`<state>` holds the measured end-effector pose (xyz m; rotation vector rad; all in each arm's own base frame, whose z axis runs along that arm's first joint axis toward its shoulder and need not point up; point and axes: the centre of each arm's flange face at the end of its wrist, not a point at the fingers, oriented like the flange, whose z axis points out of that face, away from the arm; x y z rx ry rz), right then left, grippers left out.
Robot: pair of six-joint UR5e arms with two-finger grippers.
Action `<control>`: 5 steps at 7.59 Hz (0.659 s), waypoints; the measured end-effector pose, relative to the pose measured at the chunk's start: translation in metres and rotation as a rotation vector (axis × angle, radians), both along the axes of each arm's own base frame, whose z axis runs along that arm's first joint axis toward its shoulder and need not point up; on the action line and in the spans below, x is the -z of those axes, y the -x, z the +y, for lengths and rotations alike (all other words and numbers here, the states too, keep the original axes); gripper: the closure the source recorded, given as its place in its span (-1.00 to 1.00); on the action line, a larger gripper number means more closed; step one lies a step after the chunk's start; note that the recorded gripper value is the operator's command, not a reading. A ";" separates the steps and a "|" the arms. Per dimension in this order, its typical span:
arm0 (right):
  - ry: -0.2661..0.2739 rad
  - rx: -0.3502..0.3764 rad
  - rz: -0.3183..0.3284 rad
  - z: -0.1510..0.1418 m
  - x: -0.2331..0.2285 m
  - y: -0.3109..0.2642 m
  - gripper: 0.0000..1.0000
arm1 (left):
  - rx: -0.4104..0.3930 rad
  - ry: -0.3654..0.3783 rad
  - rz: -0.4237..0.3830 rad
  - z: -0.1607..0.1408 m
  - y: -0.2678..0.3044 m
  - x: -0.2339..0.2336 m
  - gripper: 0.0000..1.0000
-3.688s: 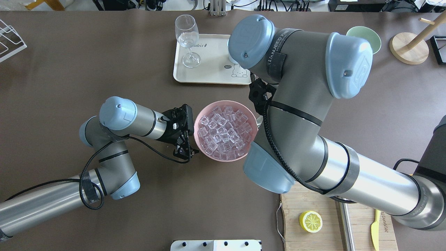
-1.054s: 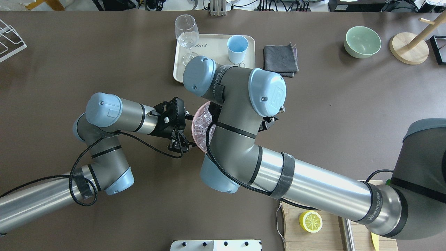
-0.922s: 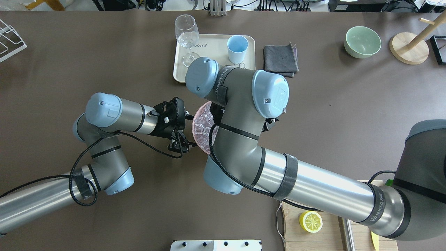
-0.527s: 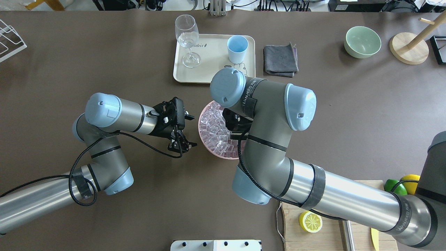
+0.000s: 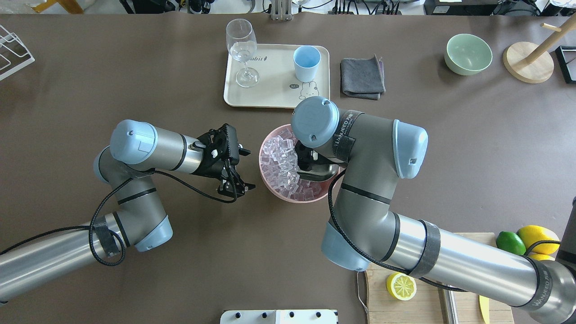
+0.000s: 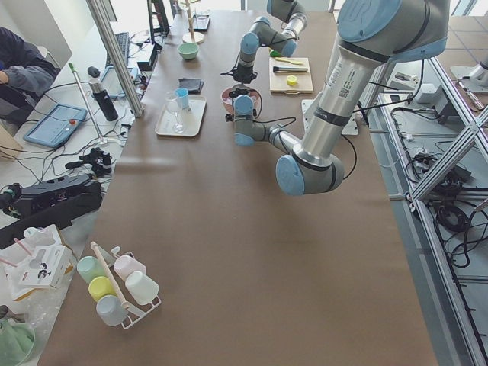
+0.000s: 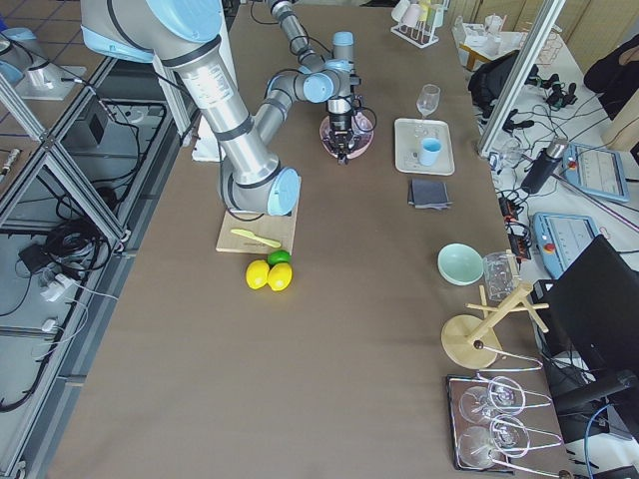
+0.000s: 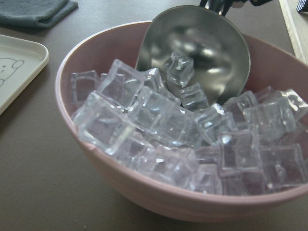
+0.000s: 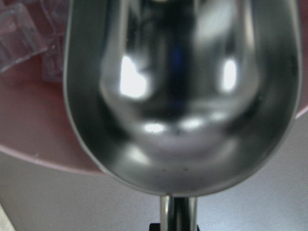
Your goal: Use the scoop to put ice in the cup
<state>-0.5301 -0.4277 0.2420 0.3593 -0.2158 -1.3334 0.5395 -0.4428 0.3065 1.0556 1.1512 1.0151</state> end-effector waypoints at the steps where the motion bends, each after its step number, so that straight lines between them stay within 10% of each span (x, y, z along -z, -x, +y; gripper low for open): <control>1: -0.004 -0.016 -0.024 0.002 0.001 -0.001 1.00 | 0.000 0.008 0.004 0.000 -0.001 0.002 -0.97; 5: -0.025 -0.075 -0.130 0.016 0.002 -0.024 1.00 | -0.004 0.009 0.009 0.002 -0.003 0.005 -0.97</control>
